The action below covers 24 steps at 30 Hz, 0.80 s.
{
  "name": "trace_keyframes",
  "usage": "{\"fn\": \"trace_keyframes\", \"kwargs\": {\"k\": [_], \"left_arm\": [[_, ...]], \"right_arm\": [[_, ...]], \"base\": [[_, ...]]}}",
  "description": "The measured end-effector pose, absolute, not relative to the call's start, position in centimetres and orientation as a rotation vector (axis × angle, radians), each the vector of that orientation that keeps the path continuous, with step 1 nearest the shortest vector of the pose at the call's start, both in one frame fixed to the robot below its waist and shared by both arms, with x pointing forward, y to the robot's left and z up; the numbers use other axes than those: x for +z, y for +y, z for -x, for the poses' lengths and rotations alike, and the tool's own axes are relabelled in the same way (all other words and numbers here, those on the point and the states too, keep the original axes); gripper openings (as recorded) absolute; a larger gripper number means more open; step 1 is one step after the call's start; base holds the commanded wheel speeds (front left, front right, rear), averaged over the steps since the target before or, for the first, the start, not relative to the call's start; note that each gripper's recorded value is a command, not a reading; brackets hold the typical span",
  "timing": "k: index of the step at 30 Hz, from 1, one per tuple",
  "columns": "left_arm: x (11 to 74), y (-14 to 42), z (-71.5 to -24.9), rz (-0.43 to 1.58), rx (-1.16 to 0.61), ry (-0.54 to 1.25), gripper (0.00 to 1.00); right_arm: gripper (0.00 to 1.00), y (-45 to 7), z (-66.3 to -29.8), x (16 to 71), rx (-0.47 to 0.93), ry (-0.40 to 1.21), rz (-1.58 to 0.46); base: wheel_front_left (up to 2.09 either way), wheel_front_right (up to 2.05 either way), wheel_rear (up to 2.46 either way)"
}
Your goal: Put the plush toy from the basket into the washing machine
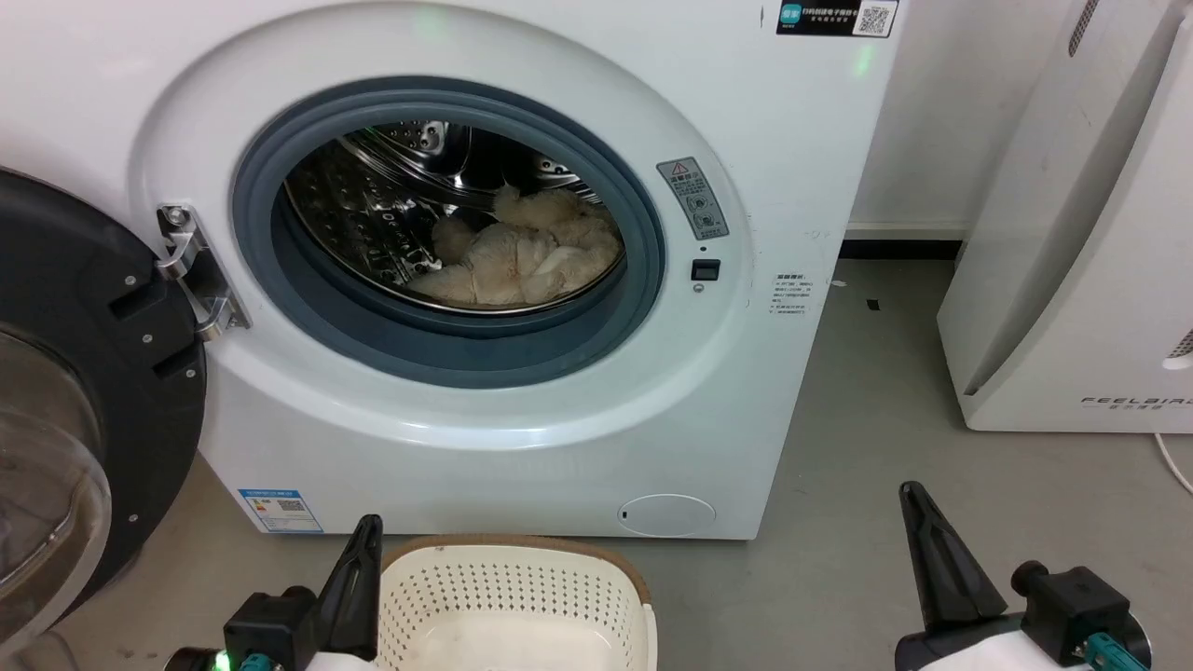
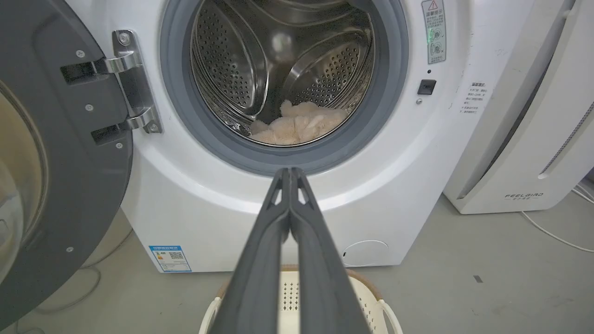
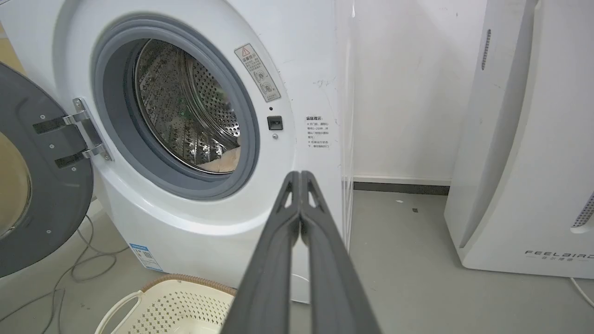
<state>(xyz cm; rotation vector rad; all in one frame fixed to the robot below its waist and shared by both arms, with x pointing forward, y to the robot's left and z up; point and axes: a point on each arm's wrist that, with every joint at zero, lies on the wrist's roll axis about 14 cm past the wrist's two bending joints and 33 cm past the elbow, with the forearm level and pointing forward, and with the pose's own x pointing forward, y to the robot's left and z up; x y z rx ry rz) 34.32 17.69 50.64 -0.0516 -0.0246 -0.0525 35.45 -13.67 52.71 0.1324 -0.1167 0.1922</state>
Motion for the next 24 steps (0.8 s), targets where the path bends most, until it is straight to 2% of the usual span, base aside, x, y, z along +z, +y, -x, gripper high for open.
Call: {"fn": "trace_keyframes", "kwargs": {"k": [24], "left_arm": [[51.16, 17.49, -34.98, 0.035, -0.046, -0.024, 0.0]], "right_arm": [[0.0, -14.13, -35.76, 52.52, 0.181, -0.085, -0.095]], "base": [[0.0, 0.0, 0.0]]}}
